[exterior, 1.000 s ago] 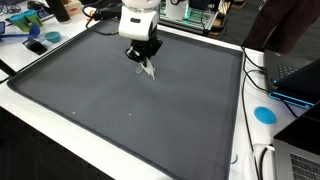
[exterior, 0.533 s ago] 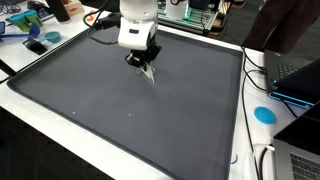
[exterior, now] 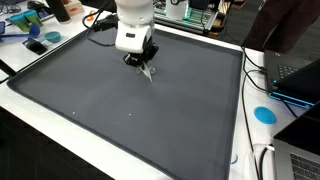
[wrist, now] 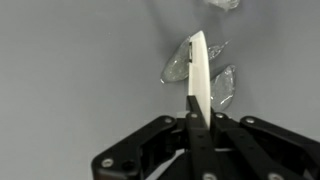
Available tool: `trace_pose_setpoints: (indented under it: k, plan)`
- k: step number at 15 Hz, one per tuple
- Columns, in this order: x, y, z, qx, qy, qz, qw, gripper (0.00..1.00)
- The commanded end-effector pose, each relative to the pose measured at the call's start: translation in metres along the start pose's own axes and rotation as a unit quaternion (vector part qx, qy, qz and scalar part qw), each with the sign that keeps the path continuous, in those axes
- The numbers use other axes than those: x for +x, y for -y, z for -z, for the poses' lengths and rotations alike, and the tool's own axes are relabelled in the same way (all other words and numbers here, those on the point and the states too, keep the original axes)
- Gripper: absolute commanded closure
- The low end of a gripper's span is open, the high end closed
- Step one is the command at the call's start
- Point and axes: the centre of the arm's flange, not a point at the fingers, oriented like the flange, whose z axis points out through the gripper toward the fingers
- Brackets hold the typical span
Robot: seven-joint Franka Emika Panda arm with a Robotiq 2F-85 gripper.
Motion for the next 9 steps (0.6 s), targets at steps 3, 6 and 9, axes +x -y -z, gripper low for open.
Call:
trace_pose_setpoints:
  k: [3,6,9]
  plan:
    - [-0.018,0.0,-0.033,0.022,0.038,-0.008,0.999,0.99]
    - [-0.026,-0.002,-0.04,0.027,0.042,-0.011,0.9987,0.99]
    - [-0.036,-0.005,-0.048,0.028,0.04,-0.018,0.9986,0.99]
